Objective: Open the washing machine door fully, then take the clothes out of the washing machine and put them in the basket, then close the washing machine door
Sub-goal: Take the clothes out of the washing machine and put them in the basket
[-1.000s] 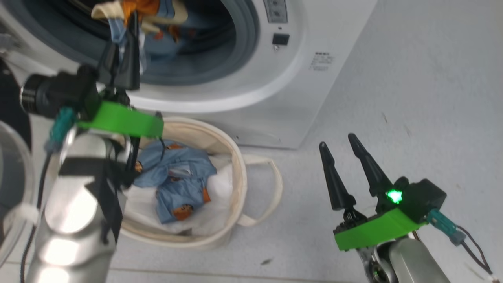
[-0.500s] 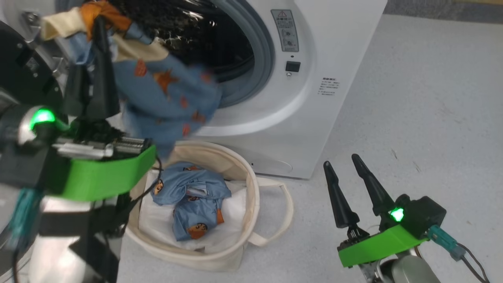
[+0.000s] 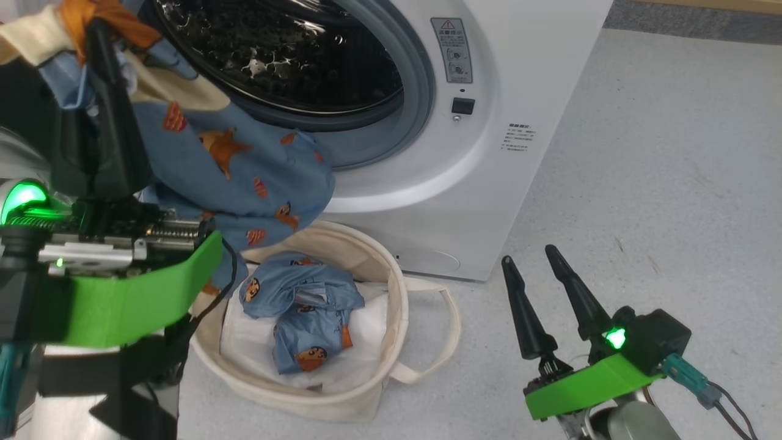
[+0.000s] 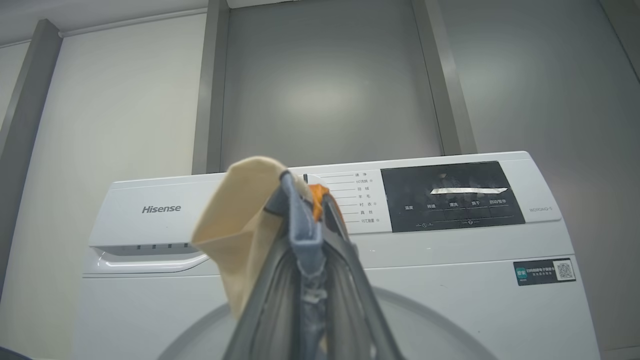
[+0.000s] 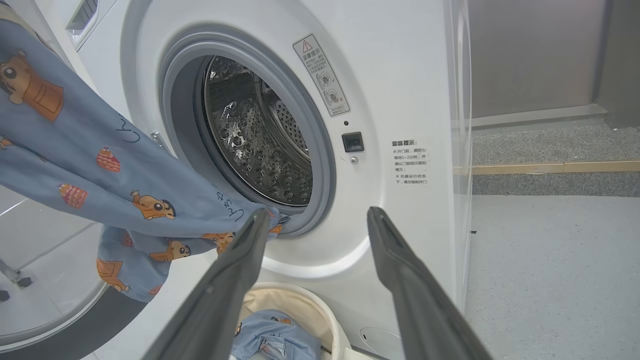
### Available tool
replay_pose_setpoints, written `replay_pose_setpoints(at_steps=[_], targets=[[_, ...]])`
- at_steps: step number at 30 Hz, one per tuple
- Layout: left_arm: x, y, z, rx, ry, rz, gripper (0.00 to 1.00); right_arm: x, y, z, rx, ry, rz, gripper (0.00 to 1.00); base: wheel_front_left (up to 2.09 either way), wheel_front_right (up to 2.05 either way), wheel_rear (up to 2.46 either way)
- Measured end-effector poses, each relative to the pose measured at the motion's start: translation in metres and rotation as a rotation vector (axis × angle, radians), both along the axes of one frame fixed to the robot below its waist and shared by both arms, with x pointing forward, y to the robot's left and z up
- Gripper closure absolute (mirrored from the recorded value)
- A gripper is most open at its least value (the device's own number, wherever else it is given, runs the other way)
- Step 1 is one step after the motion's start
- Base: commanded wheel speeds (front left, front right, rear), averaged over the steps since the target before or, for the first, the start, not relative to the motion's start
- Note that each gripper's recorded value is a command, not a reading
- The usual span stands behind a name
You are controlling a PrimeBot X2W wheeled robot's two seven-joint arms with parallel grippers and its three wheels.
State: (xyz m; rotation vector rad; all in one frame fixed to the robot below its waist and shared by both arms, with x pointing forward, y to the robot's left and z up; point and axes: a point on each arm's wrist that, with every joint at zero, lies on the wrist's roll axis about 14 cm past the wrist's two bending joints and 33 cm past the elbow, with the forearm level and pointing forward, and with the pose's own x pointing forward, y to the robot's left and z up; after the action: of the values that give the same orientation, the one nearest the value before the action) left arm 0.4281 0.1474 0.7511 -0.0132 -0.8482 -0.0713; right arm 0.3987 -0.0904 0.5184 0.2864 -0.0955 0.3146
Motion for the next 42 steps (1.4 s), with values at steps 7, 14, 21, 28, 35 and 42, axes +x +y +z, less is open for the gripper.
replay_pose_setpoints(at_steps=[7, 14, 21, 28, 35, 42], targets=[[-0.029, -0.001, 0.035, -0.014, -0.148, -0.008, 1.0, 0.001, 0.001, -0.003, 0.0, 0.009, 0.003, 0.0, 0.0, 0.0, 0.0], [-0.012, -0.004, 0.017, -0.01, -0.076, -0.015, 1.0, 0.002, 0.001, -0.006, 0.009, 0.02, 0.004, 0.0, 0.0, 0.0, 0.0], [0.011, -0.007, -0.015, -0.002, 0.041, -0.021, 1.0, 0.003, 0.001, -0.011, 0.007, 0.033, 0.002, 0.0, 0.0, 0.0, 0.0], [0.032, -0.01, -0.045, 0.0, 0.135, -0.026, 1.0, 0.004, 0.0, -0.02, 0.005, 0.058, -0.001, 0.0, 0.0, 0.0, 0.0], [0.055, -0.009, -0.123, 0.044, 0.368, -0.002, 1.0, 0.004, -0.009, -0.027, 0.001, 0.08, -0.025, 0.0, 0.0, 0.0, 0.0], [0.065, -0.009, -0.207, 0.07, 0.612, -0.009, 1.0, 0.009, -0.012, -0.037, -0.001, 0.105, -0.034, 0.0, 0.0, 0.0, 0.0]])
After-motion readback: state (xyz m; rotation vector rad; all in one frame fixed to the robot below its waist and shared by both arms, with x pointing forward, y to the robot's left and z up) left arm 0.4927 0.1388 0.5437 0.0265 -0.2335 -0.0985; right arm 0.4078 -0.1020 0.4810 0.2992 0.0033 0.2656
